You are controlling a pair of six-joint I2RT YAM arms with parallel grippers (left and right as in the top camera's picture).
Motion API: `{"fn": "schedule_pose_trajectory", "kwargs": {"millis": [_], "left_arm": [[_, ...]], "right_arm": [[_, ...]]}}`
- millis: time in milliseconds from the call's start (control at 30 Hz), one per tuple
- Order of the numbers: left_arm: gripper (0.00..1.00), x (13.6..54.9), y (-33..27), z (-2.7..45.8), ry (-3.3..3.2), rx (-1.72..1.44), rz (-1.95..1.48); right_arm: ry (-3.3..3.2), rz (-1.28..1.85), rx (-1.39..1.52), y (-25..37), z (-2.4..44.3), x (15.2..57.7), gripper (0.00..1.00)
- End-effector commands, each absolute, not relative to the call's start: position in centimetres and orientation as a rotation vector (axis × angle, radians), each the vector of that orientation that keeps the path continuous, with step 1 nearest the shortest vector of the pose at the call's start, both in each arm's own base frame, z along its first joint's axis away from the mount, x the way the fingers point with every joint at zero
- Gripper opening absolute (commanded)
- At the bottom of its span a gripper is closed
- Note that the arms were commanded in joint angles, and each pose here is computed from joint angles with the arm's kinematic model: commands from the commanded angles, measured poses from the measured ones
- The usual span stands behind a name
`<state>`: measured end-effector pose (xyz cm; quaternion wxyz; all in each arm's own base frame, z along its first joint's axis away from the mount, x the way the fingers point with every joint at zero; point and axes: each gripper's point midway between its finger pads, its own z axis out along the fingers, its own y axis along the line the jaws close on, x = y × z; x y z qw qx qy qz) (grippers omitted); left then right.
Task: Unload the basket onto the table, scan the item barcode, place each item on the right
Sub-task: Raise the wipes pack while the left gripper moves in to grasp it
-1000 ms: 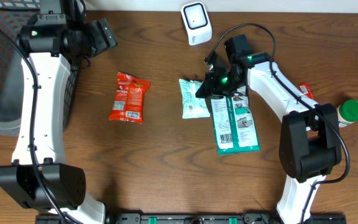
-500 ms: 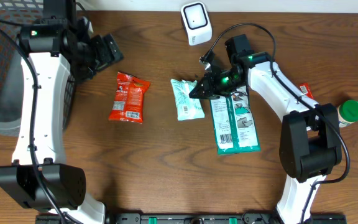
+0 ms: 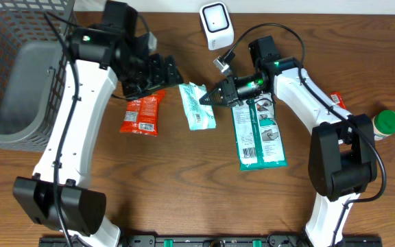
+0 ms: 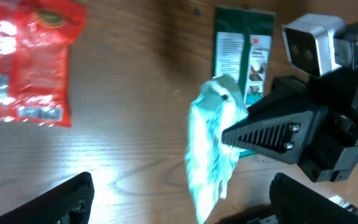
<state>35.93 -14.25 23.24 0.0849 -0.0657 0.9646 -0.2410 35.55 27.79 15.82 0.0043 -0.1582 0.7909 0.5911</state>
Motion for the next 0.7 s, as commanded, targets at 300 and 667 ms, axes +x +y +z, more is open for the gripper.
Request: {"fn": "schedule_pose_trajectory", "kwargs": {"millis": [300,667], "left_arm": [[0.83,36.5,-16.2,23.5,2.828,-0.098,-0.71],[0.73,36.7,-17.5,23.0,2.83,-0.056,-0.718]], "right_arm": [[2.159,2.203,-0.618,28.1,21.9,34.0,0.01],[2.17,2.214,-0.609,28.5,22.3,34.5,0.01]]}}
